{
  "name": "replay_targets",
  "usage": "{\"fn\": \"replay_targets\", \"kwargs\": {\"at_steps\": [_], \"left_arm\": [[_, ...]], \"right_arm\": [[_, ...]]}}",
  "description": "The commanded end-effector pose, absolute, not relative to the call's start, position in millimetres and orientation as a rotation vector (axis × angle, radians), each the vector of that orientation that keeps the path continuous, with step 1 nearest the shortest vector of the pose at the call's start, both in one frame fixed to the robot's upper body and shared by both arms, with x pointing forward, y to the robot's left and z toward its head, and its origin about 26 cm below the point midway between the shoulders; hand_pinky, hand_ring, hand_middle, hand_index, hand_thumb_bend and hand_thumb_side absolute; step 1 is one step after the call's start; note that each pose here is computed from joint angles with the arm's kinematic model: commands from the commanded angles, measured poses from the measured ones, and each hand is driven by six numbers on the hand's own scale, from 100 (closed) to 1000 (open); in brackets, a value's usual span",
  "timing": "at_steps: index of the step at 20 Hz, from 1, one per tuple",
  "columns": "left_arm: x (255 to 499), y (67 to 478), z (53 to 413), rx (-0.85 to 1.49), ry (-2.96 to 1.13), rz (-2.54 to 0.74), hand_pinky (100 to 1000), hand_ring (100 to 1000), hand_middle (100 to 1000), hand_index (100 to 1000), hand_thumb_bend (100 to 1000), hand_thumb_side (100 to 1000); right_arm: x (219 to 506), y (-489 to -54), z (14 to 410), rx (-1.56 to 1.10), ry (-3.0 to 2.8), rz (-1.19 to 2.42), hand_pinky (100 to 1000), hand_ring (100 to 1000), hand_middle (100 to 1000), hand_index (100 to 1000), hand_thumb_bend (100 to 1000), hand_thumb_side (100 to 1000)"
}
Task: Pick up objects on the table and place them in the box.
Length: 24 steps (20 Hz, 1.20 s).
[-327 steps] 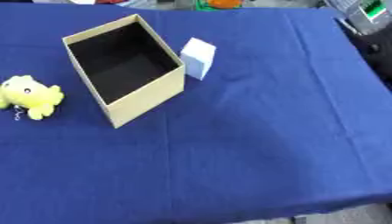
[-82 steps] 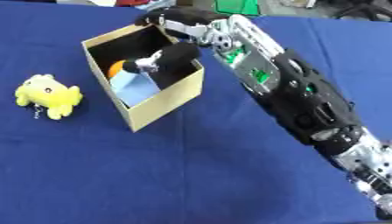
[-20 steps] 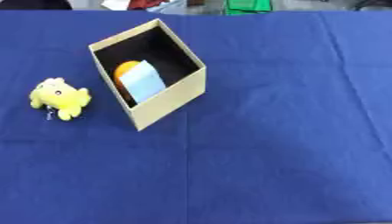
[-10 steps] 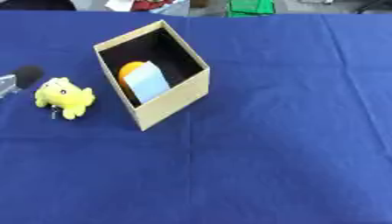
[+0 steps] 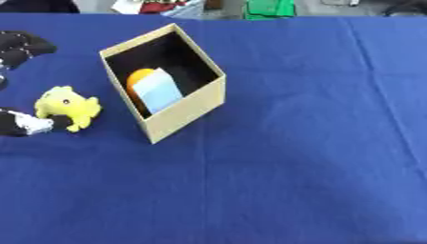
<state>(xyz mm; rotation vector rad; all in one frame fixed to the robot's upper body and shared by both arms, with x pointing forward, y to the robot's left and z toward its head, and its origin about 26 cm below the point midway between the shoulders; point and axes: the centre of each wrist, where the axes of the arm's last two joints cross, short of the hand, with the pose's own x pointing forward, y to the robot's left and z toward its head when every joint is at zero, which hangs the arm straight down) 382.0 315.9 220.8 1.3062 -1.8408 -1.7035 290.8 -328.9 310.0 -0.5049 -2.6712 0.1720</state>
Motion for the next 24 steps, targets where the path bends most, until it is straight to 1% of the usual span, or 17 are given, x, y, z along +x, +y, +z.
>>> {"fn": "replay_targets", "kwargs": {"at_steps": [1, 4, 7, 8, 9, 10, 11, 12, 13, 14, 15, 16, 17, 19, 20, 21, 24], "left_arm": [[388.0, 322.4, 229.6, 1.324, -1.778, -1.783, 804, 872, 800, 903, 662, 802], [393.0, 324.6, 230.7, 1.293, -1.736, -1.844, 805, 872, 800, 900, 659, 790], [397.9, 329.2, 230.3, 1.273, -1.675, -1.905, 821, 874, 806, 901, 639, 742], [399.4, 331.0, 230.4, 1.273, -1.649, -1.925, 821, 874, 806, 901, 639, 742], [400.9, 333.0, 230.0, 1.272, -1.620, -1.944, 828, 878, 813, 901, 604, 714], [402.6, 334.9, 229.7, 1.270, -1.593, -1.961, 828, 878, 813, 901, 604, 714], [404.2, 336.7, 229.6, 1.266, -1.568, -1.975, 834, 881, 820, 901, 562, 691], [405.8, 338.2, 230.1, 1.260, -1.547, -1.986, 834, 881, 821, 902, 552, 689], [407.4, 339.1, 231.3, 1.255, -1.530, -1.991, 834, 881, 823, 903, 510, 679], [408.9, 339.3, 232.9, 1.249, -1.517, -1.992, 834, 881, 823, 903, 510, 679], [410.6, 339.2, 234.8, 1.244, -1.506, -1.988, 835, 883, 828, 908, 444, 667], [412.2, 338.6, 236.5, 1.238, -1.496, -1.984, 835, 883, 828, 908, 444, 667], [413.5, 338.0, 238.2, 1.232, -1.486, -1.978, 834, 883, 833, 907, 374, 647], [415.8, 336.3, 241.5, 1.218, -1.469, -1.962, 832, 883, 835, 906, 322, 641], [416.5, 335.2, 243.1, 1.211, -1.462, -1.956, 832, 883, 835, 906, 317, 642], [416.9, 333.8, 244.9, 1.203, -1.456, -1.949, 828, 882, 836, 905, 227, 648], [419.7, 328.1, 250.1, 1.180, -1.442, -1.914, 825, 881, 838, 905, 215, 646]], "right_arm": [[285.9, -329.1, 317.9, -0.503, -2.706, 0.190, 849, 864, 820, 934, 100, 805], [285.8, -330.0, 316.8, -0.503, -2.706, 0.177, 849, 864, 819, 934, 100, 806], [285.8, -330.3, 316.5, -0.501, -2.709, 0.169, 849, 863, 818, 934, 100, 805], [285.8, -330.4, 316.4, -0.500, -2.709, 0.167, 849, 863, 818, 934, 100, 805], [285.9, -330.4, 316.2, -0.499, -2.709, 0.165, 849, 863, 818, 934, 100, 806], [285.9, -330.4, 315.9, -0.499, -2.708, 0.164, 849, 863, 818, 934, 100, 806], [285.9, -330.4, 315.8, -0.499, -2.707, 0.163, 849, 863, 818, 934, 100, 806], [285.9, -330.5, 315.6, -0.499, -2.706, 0.163, 849, 863, 818, 934, 100, 806], [285.9, -330.5, 315.4, -0.499, -2.705, 0.162, 849, 863, 818, 934, 100, 807], [286.0, -330.5, 315.2, -0.499, -2.705, 0.160, 849, 863, 818, 934, 100, 807], [286.1, -330.4, 315.0, -0.498, -2.704, 0.159, 850, 863, 818, 933, 100, 808], [286.1, -330.3, 314.8, -0.497, -2.703, 0.158, 850, 863, 818, 933, 100, 808], [286.1, -330.4, 314.6, -0.499, -2.701, 0.157, 850, 863, 818, 933, 100, 808], [286.1, -330.7, 314.0, -0.500, -2.701, 0.151, 850, 863, 818, 933, 100, 809], [286.1, -330.9, 313.7, -0.501, -2.700, 0.149, 850, 863, 818, 933, 100, 809], [286.1, -331.0, 313.5, -0.502, -2.700, 0.147, 850, 863, 818, 933, 100, 810], [286.1, -331.3, 312.4, -0.505, -2.696, 0.143, 850, 863, 818, 933, 100, 811]]}}
